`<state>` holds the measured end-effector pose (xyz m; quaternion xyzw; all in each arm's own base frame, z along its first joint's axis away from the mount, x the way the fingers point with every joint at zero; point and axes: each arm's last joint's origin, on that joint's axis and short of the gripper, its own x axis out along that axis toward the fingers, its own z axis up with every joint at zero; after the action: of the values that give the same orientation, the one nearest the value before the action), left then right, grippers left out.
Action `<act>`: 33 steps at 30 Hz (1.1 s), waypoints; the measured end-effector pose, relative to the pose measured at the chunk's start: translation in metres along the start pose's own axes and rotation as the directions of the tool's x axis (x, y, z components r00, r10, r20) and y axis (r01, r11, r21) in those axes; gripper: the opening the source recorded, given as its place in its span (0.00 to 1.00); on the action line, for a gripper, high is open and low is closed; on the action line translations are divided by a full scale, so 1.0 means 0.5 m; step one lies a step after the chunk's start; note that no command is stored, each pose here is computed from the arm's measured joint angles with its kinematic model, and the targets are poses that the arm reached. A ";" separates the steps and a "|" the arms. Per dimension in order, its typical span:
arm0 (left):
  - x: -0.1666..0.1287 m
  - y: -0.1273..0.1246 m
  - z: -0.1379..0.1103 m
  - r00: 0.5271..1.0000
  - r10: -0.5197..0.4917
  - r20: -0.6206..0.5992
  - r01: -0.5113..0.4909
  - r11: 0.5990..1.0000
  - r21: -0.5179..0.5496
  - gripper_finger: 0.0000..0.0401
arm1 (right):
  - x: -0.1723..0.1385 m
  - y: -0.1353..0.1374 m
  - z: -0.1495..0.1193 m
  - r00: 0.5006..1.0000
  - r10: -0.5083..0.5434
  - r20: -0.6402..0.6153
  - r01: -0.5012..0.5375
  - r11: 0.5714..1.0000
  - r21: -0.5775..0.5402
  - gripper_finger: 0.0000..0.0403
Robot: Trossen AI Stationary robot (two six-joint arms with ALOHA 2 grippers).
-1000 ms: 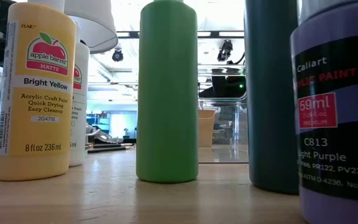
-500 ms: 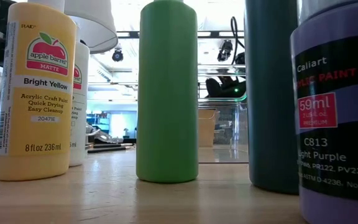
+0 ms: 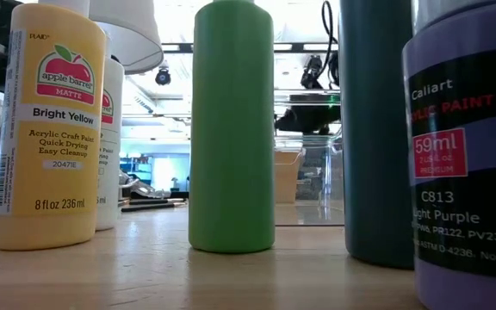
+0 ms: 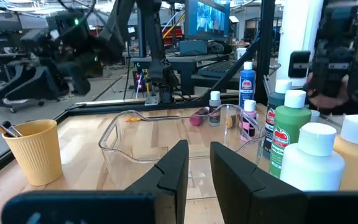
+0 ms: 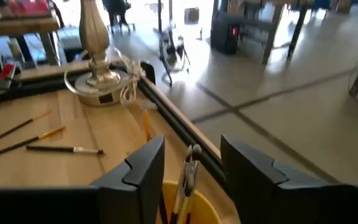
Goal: Pick & Place Paint Supplies
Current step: Put the gold paint brush into the yellow cup
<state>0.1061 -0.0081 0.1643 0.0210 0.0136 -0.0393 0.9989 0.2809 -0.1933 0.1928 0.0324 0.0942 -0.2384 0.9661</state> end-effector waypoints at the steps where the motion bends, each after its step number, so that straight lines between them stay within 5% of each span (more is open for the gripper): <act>1: 0.000 0.000 0.000 1.000 0.000 0.000 0.000 1.000 0.000 0.18 | -0.010 0.001 0.012 1.000 -0.005 -0.030 0.005 1.000 0.002 0.40; 6: 0.000 0.000 0.000 1.000 0.000 0.000 0.000 1.000 0.000 0.18 | -0.071 0.003 0.087 0.971 -0.106 -0.213 0.102 0.994 -0.029 0.42; 15: 0.000 0.000 0.000 1.000 0.000 0.000 0.000 1.000 0.000 0.18 | -0.198 0.017 0.167 0.820 -0.178 -0.544 0.267 0.960 0.088 0.36; 25: 0.000 0.000 0.000 1.000 0.000 0.000 0.000 1.000 0.000 0.18 | -0.298 0.029 0.088 0.579 -0.172 -0.797 0.485 0.858 0.167 0.36; 33: 0.000 0.000 0.000 1.000 0.000 0.000 0.000 1.000 0.000 0.18 | -0.340 0.034 -0.003 0.482 -0.160 -0.862 0.619 0.758 0.205 0.45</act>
<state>0.1061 -0.0081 0.1643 0.0210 0.0137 -0.0392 0.9989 0.1410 -0.1008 0.2253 0.3577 0.4597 -0.4342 0.6872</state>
